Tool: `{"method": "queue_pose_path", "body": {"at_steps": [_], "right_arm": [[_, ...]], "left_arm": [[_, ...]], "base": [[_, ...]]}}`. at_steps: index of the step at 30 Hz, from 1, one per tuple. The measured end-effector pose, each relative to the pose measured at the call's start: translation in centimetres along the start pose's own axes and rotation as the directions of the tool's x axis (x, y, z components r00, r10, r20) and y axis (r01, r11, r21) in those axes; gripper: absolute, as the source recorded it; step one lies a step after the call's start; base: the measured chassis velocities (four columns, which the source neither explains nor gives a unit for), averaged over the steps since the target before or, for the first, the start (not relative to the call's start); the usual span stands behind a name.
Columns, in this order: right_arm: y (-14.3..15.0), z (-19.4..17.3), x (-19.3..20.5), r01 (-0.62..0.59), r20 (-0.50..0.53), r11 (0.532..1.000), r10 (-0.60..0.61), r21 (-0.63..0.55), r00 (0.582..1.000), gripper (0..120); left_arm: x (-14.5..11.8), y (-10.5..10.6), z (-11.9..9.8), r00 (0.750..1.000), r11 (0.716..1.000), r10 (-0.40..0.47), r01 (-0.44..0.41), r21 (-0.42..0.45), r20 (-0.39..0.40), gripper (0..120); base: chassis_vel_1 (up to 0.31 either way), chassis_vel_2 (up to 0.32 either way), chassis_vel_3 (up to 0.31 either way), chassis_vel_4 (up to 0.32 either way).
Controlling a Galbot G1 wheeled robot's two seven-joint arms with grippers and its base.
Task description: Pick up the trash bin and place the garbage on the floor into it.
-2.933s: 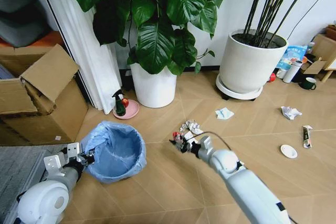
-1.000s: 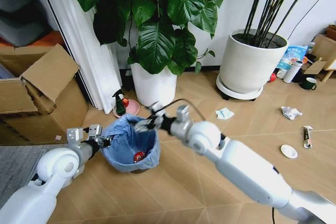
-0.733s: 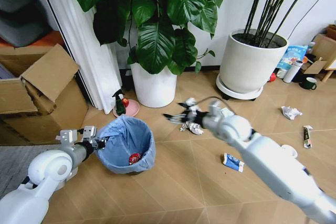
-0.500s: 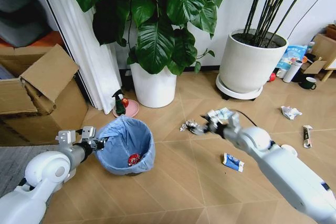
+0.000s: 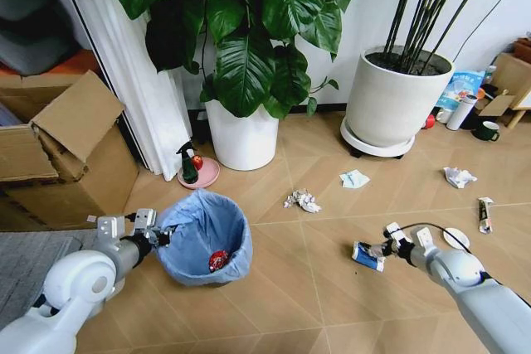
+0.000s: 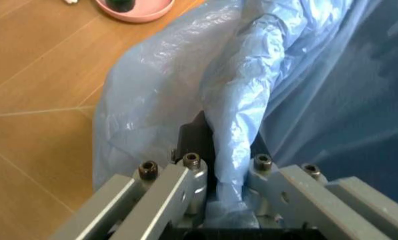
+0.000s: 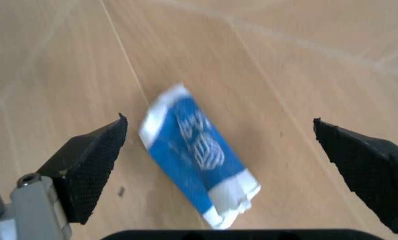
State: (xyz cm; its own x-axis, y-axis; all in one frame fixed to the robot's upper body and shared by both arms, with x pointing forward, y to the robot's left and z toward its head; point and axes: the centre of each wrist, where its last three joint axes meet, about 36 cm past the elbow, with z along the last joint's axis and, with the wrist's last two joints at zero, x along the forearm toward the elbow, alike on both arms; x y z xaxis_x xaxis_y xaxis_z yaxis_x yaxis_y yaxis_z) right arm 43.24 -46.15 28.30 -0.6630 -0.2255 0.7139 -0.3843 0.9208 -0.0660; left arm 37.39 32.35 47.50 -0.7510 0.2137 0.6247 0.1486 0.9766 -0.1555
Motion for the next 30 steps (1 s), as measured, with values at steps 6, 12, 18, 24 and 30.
{"method": "queue_pose_path", "body": {"at_steps": [6, 12, 18, 24, 30], "right_arm": [[0.0, 2.9, -2.9, -0.025, -0.082, 1.0, 0.024, -0.012, 0.996, 100], [0.5, 3.2, -4.9, -0.029, -0.086, 0.999, 0.026, -0.043, 0.996, 100], [1.1, 3.1, -6.4, -0.021, -0.087, 0.997, 0.015, -0.068, 0.996, 88], [2.4, 3.4, -7.9, -0.021, -0.082, 0.996, 0.015, -0.081, 0.997, 65], [2.8, 3.4, -8.0, -0.025, -0.08, 0.996, 0.018, -0.083, 0.997, 46]], "left_arm": [[0.3, -0.3, 0.0, 1.0, 1.0, 0.0, 0.0, -0.012, -0.002, 2], [0.4, -0.2, 0.0, 1.0, 1.0, -0.005, 0.005, -0.017, -0.006, 2], [0.3, -0.4, 0.2, 1.0, 1.0, -0.009, 0.008, -0.016, -0.012, 2], [0.4, -0.3, 0.1, 1.0, 1.0, -0.014, 0.014, -0.021, -0.011, 2], [0.4, -0.3, 0.0, 1.0, 1.0, -0.015, 0.015, -0.02, -0.009, 2]], "base": [[0.0, 0.0, 0.0, 0.0], [0.0, 0.0, 0.0, 0.0], [0.0, 0.0, 0.0, 0.0], [0.0, 0.0, 0.0, 0.0], [0.0, 0.0, 0.0, 0.0]]}}
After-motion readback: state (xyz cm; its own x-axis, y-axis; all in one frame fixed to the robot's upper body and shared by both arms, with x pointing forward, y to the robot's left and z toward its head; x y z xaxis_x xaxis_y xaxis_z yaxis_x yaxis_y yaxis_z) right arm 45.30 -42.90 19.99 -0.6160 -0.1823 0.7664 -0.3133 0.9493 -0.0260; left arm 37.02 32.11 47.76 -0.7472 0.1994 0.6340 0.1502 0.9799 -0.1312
